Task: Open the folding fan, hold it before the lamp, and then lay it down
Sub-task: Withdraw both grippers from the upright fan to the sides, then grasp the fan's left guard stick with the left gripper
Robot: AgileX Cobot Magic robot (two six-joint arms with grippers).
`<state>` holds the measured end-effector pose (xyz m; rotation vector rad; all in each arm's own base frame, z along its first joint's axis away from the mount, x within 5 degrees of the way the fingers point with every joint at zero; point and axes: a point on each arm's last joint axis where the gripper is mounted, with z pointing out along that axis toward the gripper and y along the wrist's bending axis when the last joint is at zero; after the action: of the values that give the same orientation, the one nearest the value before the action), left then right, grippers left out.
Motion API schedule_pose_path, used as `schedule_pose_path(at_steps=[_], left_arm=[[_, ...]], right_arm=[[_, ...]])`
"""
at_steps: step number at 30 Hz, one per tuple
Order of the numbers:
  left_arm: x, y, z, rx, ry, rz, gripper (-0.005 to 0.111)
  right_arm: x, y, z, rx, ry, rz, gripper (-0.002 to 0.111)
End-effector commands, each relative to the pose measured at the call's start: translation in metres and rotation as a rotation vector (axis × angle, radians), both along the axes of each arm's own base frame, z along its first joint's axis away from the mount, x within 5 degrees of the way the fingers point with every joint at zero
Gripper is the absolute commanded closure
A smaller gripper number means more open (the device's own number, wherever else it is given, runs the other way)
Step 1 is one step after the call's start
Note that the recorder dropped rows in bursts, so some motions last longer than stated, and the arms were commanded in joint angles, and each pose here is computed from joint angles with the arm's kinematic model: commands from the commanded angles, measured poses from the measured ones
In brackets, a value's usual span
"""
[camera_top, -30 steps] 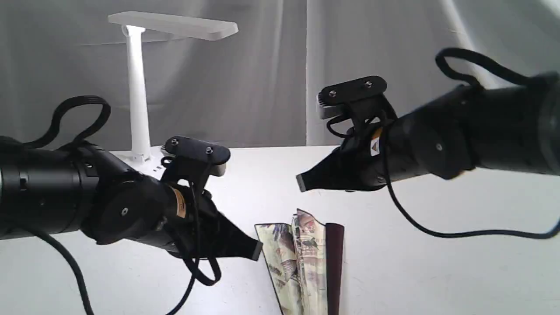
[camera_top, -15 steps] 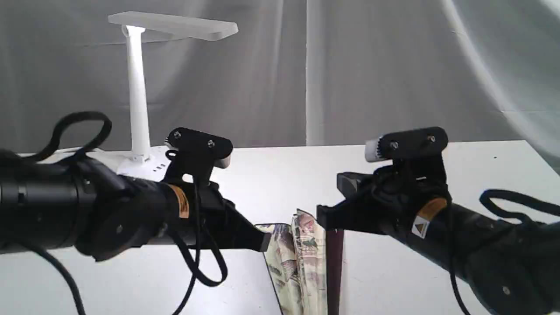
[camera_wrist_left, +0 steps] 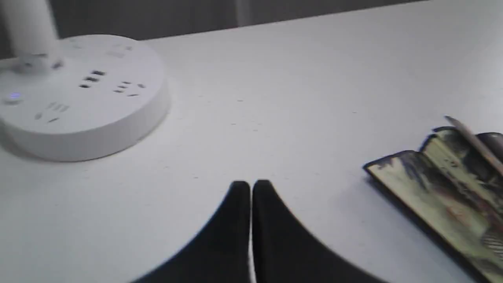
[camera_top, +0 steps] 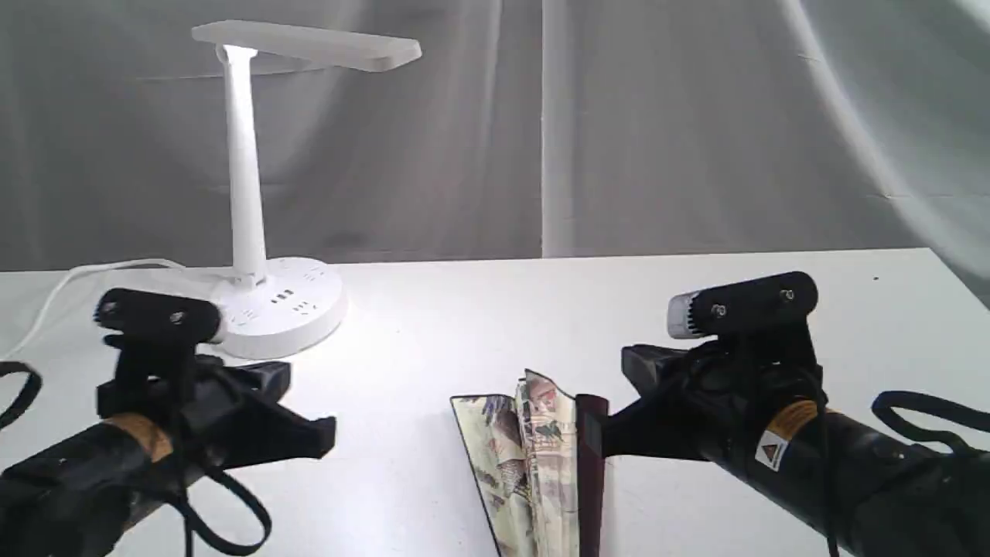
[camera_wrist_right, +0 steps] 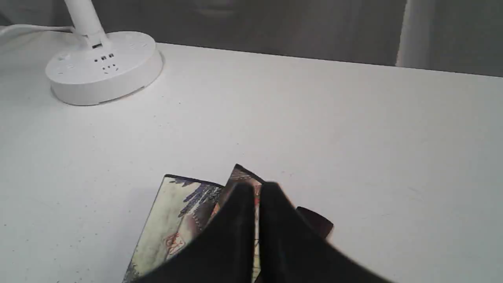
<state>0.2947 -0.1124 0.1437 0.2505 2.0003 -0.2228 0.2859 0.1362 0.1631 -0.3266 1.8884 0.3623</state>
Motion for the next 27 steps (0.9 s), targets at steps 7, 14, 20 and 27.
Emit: schedule_pose_path(at_steps=[7, 14, 20, 27], left_arm=[[-0.034, 0.024, -0.004, -0.072, -0.199, 0.071, 0.107], [-0.037, 0.020, -0.005, -0.066, -0.196, 0.012, 0.107], [-0.039, 0.014, -0.005, -0.142, -0.160, -0.030, 0.107], [-0.033, -0.002, -0.008, -0.125, -0.148, -0.185, 0.107]], right_arm=[[0.004, -0.011, 0.005, 0.060, -0.018, -0.126, 0.106], [-0.001, -0.015, -0.015, -0.015, 0.171, -0.157, 0.106], [-0.001, -0.015, -0.045, -0.074, 0.257, -0.157, 0.106], [0.000, -0.014, -0.053, -0.083, 0.262, -0.151, 0.106]])
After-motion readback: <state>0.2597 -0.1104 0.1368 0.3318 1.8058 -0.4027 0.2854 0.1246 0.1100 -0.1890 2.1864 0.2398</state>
